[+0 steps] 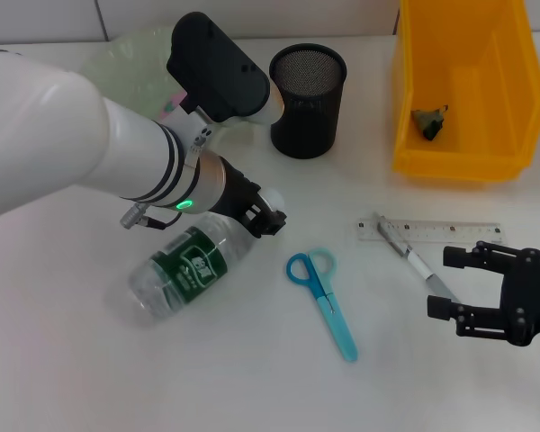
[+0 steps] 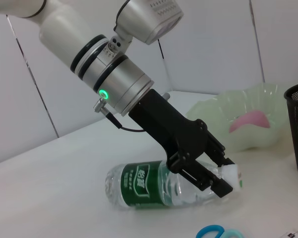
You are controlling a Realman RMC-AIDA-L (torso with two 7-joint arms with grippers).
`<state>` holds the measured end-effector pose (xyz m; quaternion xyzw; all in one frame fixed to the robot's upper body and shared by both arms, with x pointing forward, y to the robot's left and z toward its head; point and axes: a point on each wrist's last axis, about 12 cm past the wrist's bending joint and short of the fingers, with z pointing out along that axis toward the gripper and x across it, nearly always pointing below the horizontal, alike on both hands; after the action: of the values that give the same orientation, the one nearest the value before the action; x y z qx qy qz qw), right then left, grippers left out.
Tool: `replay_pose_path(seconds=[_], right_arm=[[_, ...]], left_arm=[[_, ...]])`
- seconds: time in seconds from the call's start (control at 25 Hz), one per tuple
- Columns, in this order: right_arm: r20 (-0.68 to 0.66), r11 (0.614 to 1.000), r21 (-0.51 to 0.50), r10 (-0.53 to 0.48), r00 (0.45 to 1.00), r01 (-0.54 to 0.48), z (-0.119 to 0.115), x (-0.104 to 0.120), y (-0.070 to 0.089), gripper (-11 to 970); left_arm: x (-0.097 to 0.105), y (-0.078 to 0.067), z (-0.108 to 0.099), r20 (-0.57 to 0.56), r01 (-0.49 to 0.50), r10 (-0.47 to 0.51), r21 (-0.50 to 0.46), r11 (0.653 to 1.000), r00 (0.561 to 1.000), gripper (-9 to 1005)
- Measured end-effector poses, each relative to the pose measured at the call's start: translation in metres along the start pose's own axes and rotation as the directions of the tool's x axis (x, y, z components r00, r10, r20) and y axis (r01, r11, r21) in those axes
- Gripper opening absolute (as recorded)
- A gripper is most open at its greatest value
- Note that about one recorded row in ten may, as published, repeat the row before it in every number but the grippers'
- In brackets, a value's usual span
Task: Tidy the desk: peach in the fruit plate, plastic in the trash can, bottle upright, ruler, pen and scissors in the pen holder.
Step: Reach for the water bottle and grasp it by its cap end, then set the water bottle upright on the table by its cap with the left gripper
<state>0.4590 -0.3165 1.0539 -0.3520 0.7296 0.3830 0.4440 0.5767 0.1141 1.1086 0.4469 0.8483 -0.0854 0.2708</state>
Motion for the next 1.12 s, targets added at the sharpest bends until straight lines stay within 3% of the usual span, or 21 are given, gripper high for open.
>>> replay_pose_path(seconds=[0.32, 0.48, 0.6, 0.88, 1.12], right_arm=[[-0.005, 1.000, -0.002, 0.017, 1.000, -0.017, 0.000, 0.001, 0.000, 793], [-0.005, 1.000, -0.002, 0.022, 1.000, -0.022, 0.001, 0.001, 0.000, 793], [-0.007, 1.000, -0.002, 0.022, 1.000, -0.022, 0.001, 0.000, -0.001, 793], [-0.008, 1.000, -0.010, 0.029, 1.000, -0.029, 0.004, -0.004, -0.003, 793], [-0.013, 1.000, -0.019, 0.024, 1.000, -0.024, 0.007, -0.008, -0.005, 793]], left_arm=[[-0.007, -0.009, -0.027, 0.073, -0.052, 0.053, -0.005, 0.999, 0.996, 435], [-0.002, -0.007, -0.041, 0.087, -0.046, 0.047, -0.009, 0.999, 0.995, 438], [0.012, -0.005, -0.067, 0.140, -0.055, 0.061, -0.044, 0.998, 0.988, 440], [0.032, -0.006, -0.099, 0.183, -0.029, 0.043, -0.081, 0.996, 0.982, 445], [0.038, -0.007, -0.113, 0.217, -0.009, 0.033, -0.108, 0.994, 0.976, 449]])
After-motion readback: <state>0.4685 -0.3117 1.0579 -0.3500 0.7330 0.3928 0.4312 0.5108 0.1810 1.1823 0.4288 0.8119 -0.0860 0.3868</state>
